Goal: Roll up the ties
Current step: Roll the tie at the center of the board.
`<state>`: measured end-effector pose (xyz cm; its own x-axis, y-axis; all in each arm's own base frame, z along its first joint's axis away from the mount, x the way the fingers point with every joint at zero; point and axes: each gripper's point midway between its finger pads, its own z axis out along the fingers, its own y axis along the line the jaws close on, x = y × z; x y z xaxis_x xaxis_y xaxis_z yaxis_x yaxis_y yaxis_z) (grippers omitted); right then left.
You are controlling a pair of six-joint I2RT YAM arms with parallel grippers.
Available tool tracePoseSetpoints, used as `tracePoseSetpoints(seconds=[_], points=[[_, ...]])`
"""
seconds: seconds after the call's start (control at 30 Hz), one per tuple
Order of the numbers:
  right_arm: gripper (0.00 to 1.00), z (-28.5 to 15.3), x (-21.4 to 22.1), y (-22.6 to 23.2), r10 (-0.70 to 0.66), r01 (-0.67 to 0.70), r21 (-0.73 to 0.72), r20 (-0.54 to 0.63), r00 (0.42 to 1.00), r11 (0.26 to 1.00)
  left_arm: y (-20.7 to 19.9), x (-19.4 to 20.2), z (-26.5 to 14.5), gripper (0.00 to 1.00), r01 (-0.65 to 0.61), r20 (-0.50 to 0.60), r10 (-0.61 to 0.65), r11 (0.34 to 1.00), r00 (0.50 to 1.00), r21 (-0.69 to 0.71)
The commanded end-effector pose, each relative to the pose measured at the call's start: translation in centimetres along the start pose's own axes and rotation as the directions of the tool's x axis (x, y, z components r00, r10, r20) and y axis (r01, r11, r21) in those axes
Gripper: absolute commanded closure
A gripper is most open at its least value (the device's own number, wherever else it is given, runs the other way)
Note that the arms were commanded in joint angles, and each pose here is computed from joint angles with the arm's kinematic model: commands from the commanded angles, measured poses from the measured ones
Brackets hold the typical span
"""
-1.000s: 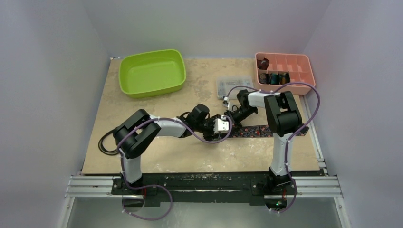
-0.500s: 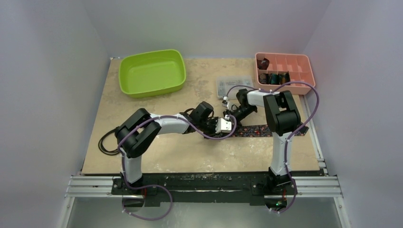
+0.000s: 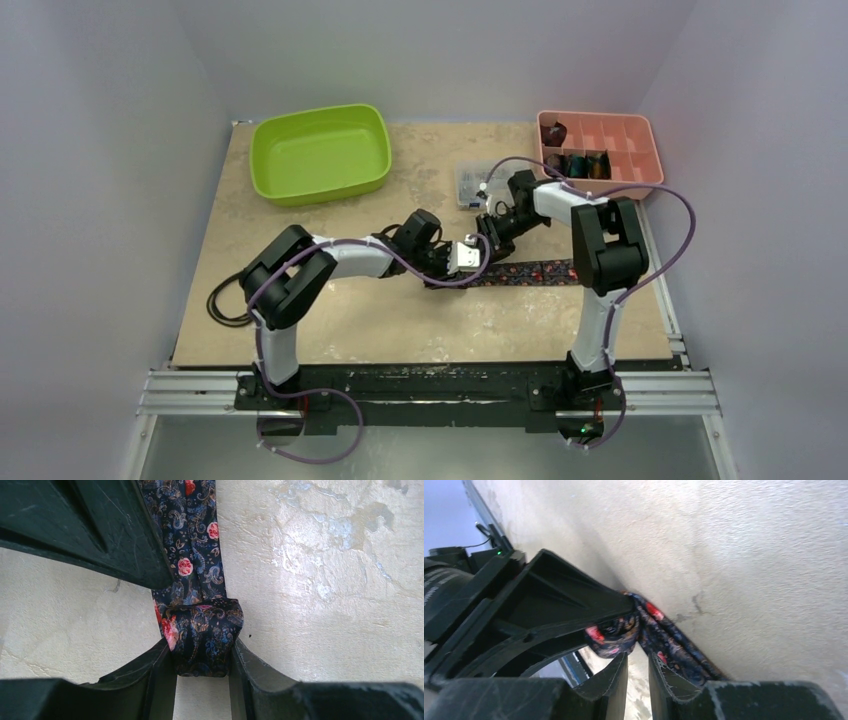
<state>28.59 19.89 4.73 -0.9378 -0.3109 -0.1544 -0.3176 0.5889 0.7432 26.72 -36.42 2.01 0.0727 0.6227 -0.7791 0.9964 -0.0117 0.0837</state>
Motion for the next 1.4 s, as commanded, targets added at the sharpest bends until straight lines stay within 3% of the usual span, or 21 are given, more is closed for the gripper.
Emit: tracePoseSetpoints(seconds=[0.0, 0.3, 0.5, 0.67, 0.77, 0.87, 0.93, 0.97, 1.0, 1.03, 1.1, 1.2, 1.37], points=[[0.79, 1.0, 0.1, -2.9, 0.015, -0.014, 0.096, -0.009, 1.0, 0.995, -1.9, 4.7, -0.1, 0.91, 0.152, -0.116, -0.146, 0.987, 0.982, 0.042], [0.84, 1.8, 2.1, -7.9, 0.023, -0.001, 0.276, -0.076, 0.997, 0.961, 1.1, 1.5, -2.0, 0.89, 0.272, 0.008, -0.272, 0.96, 0.962, -0.066], [0.84, 1.3, 0.5, -7.4, -0.027, 0.038, 0.267, -0.044, 0.999, 0.963, 0.1, 4.7, -1.2, 0.87, 0.268, -0.126, -0.272, 0.962, 0.954, -0.049], [0.74, -0.9, -2.3, -2.0, -0.142, 0.131, 0.147, 0.068, 0.988, 0.98, -1.0, 6.9, -1.3, 0.85, 0.258, -0.2, -0.261, 0.965, 0.944, -0.042], [0.61, -2.9, -3.6, 1.3, -0.208, 0.19, 0.123, 0.158, 0.965, 0.974, -1.2, 7.2, -1.4, 0.84, 0.25, -0.206, -0.255, 0.967, 0.945, -0.047], [0.47, -5.5, -4.8, 3.9, -0.312, 0.269, 0.18, 0.279, 0.908, 0.946, -1.1, 7.4, -1.4, 0.84, 0.24, -0.21, -0.246, 0.969, 0.946, -0.054], [0.24, -7.5, -5.4, 4.3, -0.369, 0.265, 0.301, 0.377, 0.85, 0.916, -1.0, 7.4, -1.4, 0.84, 0.236, -0.208, -0.243, 0.97, 0.947, -0.059], [0.08, -8.1, -5.9, 3.7, -0.328, 0.18, 0.341, 0.446, 0.833, 0.922, -1.0, 7.3, -1.4, 0.84, 0.233, -0.207, -0.24, 0.971, 0.948, -0.061], [0.02, -8.3, -6.0, 3.4, -0.278, 0.113, 0.336, 0.497, 0.822, 0.935, -1.0, 7.3, -1.4, 0.84, 0.233, -0.205, -0.241, 0.971, 0.949, -0.062], [0.01, -8.0, -5.6, 3.2, -0.265, 0.113, 0.316, 0.494, 0.828, 0.942, -1.1, 7.3, -1.4, 0.84, 0.234, -0.205, -0.242, 0.97, 0.948, -0.06], [0.11, -6.1, -4.2, 3.5, -0.223, 0.153, 0.192, 0.429, 0.875, 0.969, -1.0, 7.2, -1.4, 0.84, 0.231, -0.201, -0.238, 0.971, 0.95, -0.06], [0.25, -3.3, -1.6, 3.4, -0.098, 0.097, 0.017, 0.284, 0.954, 0.995, -1.2, 7.4, -1.4, 0.84, 0.23, -0.205, -0.237, 0.972, 0.95, -0.055], [0.4, -2.1, -1.3, 3.8, -0.002, 0.032, -0.089, 0.313, 0.95, 0.996, -1.2, 7.5, -1.4, 0.84, 0.231, -0.207, -0.238, 0.971, 0.949, -0.056]])
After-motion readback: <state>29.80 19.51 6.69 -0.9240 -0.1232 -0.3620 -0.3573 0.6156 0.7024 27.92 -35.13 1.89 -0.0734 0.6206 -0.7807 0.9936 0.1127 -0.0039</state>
